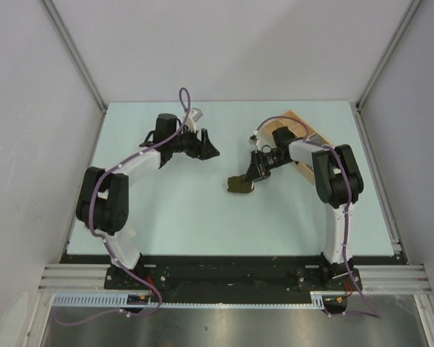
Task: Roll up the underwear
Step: Place the underwear in the storage box.
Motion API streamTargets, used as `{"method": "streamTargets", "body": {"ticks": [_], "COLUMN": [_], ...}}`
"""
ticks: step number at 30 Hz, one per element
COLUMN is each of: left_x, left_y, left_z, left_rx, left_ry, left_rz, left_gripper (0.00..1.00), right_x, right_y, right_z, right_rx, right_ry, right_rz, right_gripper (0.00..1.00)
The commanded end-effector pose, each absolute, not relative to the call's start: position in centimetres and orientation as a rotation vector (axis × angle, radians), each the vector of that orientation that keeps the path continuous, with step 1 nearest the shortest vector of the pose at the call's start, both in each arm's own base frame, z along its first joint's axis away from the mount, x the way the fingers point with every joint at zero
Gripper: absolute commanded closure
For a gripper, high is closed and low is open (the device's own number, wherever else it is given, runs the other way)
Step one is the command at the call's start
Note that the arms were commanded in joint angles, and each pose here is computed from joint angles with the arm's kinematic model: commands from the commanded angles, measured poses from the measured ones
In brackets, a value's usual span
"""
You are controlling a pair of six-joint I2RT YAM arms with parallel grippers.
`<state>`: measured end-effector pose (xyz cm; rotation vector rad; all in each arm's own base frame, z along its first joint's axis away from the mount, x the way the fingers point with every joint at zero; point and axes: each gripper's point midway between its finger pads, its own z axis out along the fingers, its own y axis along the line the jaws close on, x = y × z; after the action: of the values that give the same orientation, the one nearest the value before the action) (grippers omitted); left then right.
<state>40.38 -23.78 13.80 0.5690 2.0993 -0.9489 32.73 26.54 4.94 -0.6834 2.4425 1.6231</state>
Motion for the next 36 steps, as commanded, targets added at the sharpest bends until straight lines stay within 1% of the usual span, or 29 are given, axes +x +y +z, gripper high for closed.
{"method": "streamTargets", "body": {"ticks": [1,3,4,5,8,9,10,12,13,14,17,20,22,24,25,27,28,31,32,33,34,36], "left_x": [42.6,43.1,43.6,43.8,45.2,45.7,46.3,46.5,47.3,47.2,48.3,49.6,50.7,51.5,52.3,53.3,54.3,55.9,56.0,56.5,57.2,57.6], "left_y": [-26.2,-27.1,-27.6,-28.3,-30.1,-30.7,-31.6,-33.4,-34.3,-35.2,-37.4,-38.8,-39.3,-39.5,-39.9,-40.0,-40.0,-40.6,-41.3,-41.7,-42.3,-43.1], "left_z": [17.0,16.5,16.7,16.1,16.8,15.2,16.3,14.8,15.6,15.6,14.7,14.1,14.7,13.6,14.6,13.3,14.1,14.2,14.2,12.4,13.6,13.4], "left_rx": [0.443,0.425,0.423,0.417,0.382,0.368,0.36,0.353,0.365,0.346,0.324,0.278,0.243,0.197,0.202,0.165,0.129,0.052,0.053,0.044,0.044,0.047], "left_ry": [1.979,1.984,1.976,1.992,1.983,2.017,1.994,2.003,1.949,1.956,1.951,1.962,1.961,2.008,1.987,2.031,2.005,1.978,1.98,2.008,1.997,2.004], "left_rz": [-1.13,-1.197,-1.201,-1.218,-1.263,-1.278,-1.319,-1.387,-1.408,-1.452,-1.488,-1.459,-1.436,-1.405,-1.397,-1.363,-1.338,-1.282,-1.274,-1.263,-1.268,-1.279], "left_gripper": [0.2,0.09,0.08,0.0,0.0,0.0,0.0,0.0,0.0,0.0,0.0,0.0,0.0,0.0,0.0,0.0,0.0,0.0,0.0,0.0,0.0,0.0], "right_x": [35.5,36.2,36.8,37.2,39.1,39.7,40.6,41.9,42.3,43.2,45.1,47.4,49.1,50.4,50.9,52.0,52.4,53.7,54.0,54.4,54.7,55.3], "right_y": [24.2,23.4,22.5,22.1,19.8,19.1,18.2,15.8,15.4,13.8,10.5,7.1,4.6,3.3,2.6,1.6,1.2,0.4,0.3,0.0,-0.2,-0.3], "right_z": [10.1,11.0,11.4,12.3,14.4,14.9,15.8,17.3,17.9,18.7,20.6,21.7,21.4,21.8,21.8,21.4,21.3,21.1,21.0,20.4,20.5,19.9], "right_rx": [-0.679,-0.663,-0.637,-0.628,-0.565,-0.549,-0.536,-0.484,-0.483,-0.451,-0.401,-0.336,-0.281,-0.265,-0.249,-0.231,-0.224,-0.216,-0.217,-0.239,-0.252,-0.293], "right_ry": [2.314,2.29,2.283,2.259,2.199,2.182,2.159,2.132,2.122,2.106,2.07,2.036,2.045,2.03,2.032,2.033,2.025,2.014,2.015,2.018,2.013,2.003], "right_rz": [1.482,1.454,1.436,1.419,1.356,1.336,1.303,1.243,1.215,1.173,1.049,0.9,0.788,0.722,0.696,0.626,0.605,0.549,0.539,0.514,0.49,0.476], "right_gripper": [1.0,1.0,1.0,1.0,1.0,1.0,1.0,1.0,1.0,1.0,1.0,1.0,1.0,1.0,1.0,1.0,1.0,1.0,1.0,1.0,1.0,1.0]}}
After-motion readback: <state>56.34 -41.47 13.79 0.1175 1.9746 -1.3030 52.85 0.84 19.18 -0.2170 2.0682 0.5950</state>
